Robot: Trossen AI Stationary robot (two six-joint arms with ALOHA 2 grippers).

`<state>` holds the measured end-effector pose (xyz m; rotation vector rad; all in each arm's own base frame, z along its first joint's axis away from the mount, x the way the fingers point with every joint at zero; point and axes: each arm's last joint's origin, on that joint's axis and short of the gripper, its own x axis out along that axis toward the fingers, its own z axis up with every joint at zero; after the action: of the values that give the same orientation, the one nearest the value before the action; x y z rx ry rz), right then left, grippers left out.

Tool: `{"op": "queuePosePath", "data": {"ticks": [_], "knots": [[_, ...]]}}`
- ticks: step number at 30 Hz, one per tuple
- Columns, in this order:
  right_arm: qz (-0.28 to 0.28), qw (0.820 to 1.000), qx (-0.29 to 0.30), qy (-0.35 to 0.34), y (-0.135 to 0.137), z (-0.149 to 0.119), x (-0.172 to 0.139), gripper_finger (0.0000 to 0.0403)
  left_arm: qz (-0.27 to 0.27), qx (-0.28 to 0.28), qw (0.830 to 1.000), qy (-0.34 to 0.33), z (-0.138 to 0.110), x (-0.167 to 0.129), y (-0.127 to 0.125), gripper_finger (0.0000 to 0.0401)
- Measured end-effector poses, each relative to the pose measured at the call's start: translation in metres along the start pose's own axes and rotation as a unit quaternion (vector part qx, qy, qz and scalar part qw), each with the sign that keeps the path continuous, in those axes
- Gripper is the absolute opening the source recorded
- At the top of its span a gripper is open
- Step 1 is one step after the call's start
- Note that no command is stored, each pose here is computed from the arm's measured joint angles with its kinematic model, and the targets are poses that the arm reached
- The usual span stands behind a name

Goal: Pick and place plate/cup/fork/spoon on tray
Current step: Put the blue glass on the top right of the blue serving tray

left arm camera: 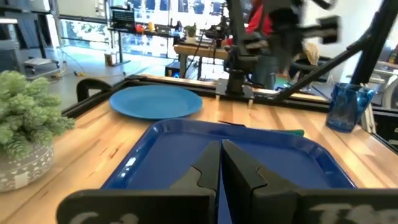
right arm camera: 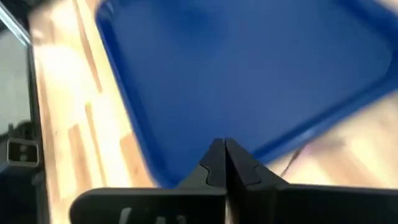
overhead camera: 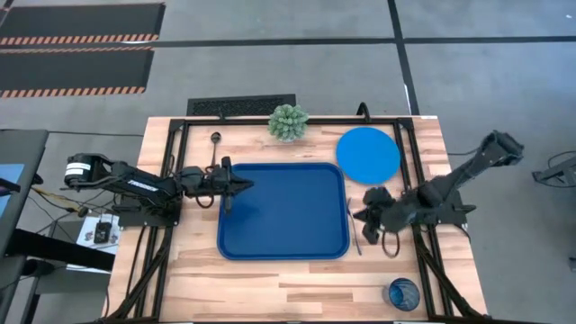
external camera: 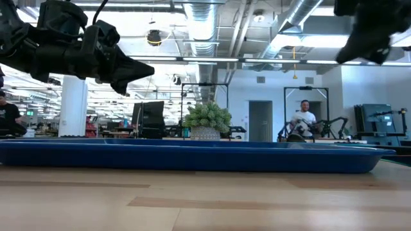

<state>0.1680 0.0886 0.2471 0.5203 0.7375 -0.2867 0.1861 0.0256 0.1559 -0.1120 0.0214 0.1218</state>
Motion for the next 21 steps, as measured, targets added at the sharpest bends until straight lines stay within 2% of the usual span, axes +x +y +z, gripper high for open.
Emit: {"op": "queuePosePath", "data": {"ticks": [7,11,15,21], "knots": [[-0.029,0.995,0.043,0.082,0.059,-0.014,-0.011,0.0006,0.0,-0.023,0.999,-0.023,0.004,0.0,0.0,0.0],[-0.049,0.988,0.072,0.13,0.093,-0.02,-0.021,0.0014,-0.003,-0.032,0.999,-0.014,0.003,0.0,0.0,0.0],[-0.076,0.973,0.109,0.187,0.127,-0.027,-0.03,0.0051,-0.003,-0.023,1.0,-0.004,-0.004,-0.006,0.0,0.0],[-0.136,0.941,0.142,0.276,0.172,-0.046,-0.035,0.0129,-0.002,-0.024,1.0,-0.002,-0.008,-0.01,0.0,0.0]]}}
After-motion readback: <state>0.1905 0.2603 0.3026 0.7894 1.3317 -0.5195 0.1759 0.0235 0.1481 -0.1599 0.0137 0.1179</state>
